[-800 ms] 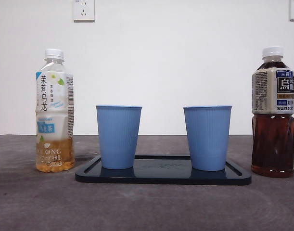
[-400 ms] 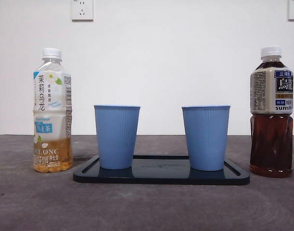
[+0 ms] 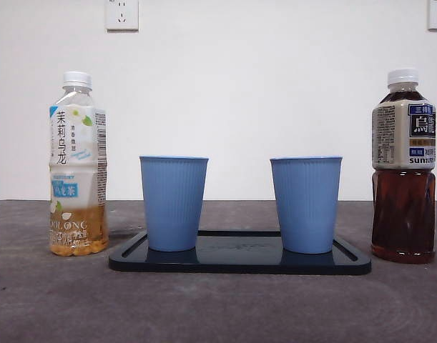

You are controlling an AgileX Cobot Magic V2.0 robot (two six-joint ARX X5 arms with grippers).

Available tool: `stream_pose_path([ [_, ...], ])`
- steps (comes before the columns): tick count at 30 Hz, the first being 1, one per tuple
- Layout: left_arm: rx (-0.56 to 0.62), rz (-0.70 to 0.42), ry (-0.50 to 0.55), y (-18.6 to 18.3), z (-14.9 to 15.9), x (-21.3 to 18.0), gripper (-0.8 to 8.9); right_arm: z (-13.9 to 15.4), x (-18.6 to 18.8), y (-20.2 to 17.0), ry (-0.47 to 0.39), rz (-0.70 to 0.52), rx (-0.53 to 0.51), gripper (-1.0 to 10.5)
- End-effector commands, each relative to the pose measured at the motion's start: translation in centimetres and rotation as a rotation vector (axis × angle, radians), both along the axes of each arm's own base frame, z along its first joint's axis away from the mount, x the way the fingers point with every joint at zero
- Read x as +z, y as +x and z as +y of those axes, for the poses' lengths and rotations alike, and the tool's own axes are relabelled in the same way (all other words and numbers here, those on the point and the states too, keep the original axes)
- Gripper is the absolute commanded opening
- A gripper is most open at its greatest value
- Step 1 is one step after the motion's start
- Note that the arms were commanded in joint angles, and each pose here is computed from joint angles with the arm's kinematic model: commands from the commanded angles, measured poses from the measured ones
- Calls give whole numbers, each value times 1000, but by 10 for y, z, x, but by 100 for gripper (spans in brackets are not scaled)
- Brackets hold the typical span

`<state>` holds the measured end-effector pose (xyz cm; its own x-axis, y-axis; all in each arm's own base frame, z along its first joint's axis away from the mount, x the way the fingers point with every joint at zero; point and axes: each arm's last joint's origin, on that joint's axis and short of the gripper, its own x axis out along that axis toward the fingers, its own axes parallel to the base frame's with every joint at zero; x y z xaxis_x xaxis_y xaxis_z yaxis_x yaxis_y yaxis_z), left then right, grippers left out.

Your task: Pour the drink into the cup

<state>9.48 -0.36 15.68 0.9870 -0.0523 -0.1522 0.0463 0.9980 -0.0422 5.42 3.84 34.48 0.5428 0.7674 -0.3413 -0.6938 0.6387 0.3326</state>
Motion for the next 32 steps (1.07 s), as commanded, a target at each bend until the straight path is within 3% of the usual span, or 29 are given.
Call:
stream_pose_path([
  [1, 3, 18, -3, 1, 0, -7, 27, 0, 4, -1, -1, -30, 10, 15],
  [13, 3, 18, -3, 1, 0, -7, 27, 0, 4, 0, 1, -50, 12, 14],
  [18, 4, 18, -3, 1, 0, -7, 27, -10, 3, -3, -62, -317, -95, 14],
  [20, 4, 18, -3, 1, 0, -7, 28, -15, -9, -4, -69, -386, -173, 14],
  [25, 4, 18, -3, 1, 0, -7, 28, -29, -74, 13, -184, -425, -518, 14],
  [32, 4, 18, -3, 1, 0, -7, 27, -39, -150, 31, -257, -373, -700, 14],
])
